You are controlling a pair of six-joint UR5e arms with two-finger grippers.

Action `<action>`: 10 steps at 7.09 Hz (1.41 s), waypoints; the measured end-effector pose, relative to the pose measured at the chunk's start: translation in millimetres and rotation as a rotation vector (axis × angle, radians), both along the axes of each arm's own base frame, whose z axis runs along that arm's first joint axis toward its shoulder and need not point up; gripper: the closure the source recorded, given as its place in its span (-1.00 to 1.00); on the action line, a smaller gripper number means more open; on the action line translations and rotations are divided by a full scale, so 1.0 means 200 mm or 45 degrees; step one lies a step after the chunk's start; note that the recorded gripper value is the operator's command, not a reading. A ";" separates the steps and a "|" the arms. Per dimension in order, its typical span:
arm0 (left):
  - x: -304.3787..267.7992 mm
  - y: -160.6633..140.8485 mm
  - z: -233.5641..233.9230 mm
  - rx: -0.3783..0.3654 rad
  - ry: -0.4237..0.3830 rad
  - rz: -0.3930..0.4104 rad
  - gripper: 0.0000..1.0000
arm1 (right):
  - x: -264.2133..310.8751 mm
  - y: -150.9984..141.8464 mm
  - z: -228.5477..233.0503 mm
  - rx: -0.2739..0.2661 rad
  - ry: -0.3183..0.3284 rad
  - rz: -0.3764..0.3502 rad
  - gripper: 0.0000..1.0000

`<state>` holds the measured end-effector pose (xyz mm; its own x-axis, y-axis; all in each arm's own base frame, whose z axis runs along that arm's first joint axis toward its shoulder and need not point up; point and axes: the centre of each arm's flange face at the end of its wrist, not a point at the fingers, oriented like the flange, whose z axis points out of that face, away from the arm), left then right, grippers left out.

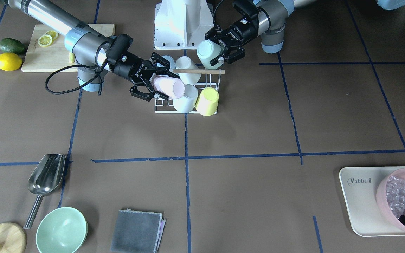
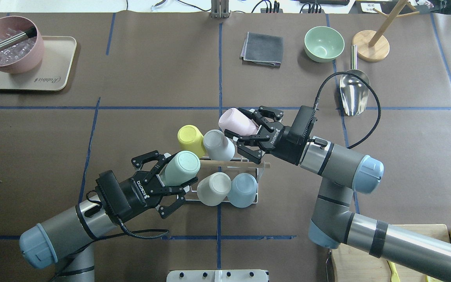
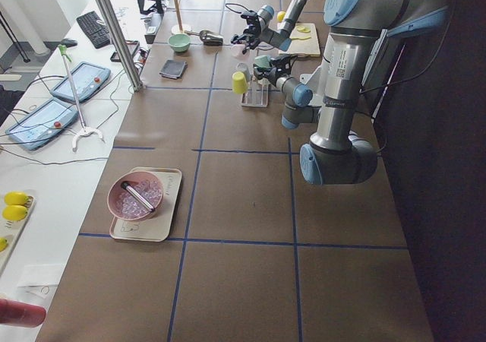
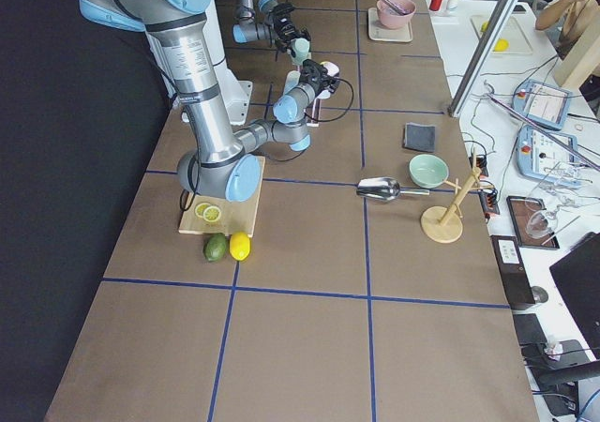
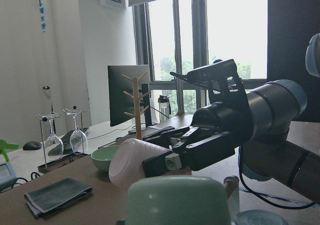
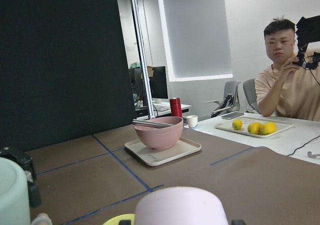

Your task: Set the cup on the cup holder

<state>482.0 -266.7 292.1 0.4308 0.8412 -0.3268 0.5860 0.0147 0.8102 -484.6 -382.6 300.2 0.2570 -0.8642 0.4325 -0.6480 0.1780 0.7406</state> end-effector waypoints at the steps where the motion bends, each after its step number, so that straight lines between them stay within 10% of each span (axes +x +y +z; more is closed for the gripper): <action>1: 0.03 0.00 0.02 -0.008 -0.010 0.006 0.85 | 0.00 0.01 0.01 0.000 0.001 -0.004 0.92; 2: 0.05 0.00 0.03 -0.018 -0.016 0.012 0.75 | -0.02 0.04 0.00 0.001 -0.001 -0.017 0.92; 4: 0.05 -0.01 0.04 -0.024 -0.015 0.010 -0.99 | -0.05 0.09 0.00 0.007 -0.008 -0.041 0.88; 10: -0.02 -0.04 0.02 -0.019 0.053 -0.004 -1.00 | 0.04 0.02 0.02 0.021 -0.030 0.003 0.79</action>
<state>478.6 -274.5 295.4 0.4190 0.8348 -0.3572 0.6193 0.0250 0.7848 -476.1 -379.1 304.5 0.2491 -0.8705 0.4244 -0.6655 0.1645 0.7280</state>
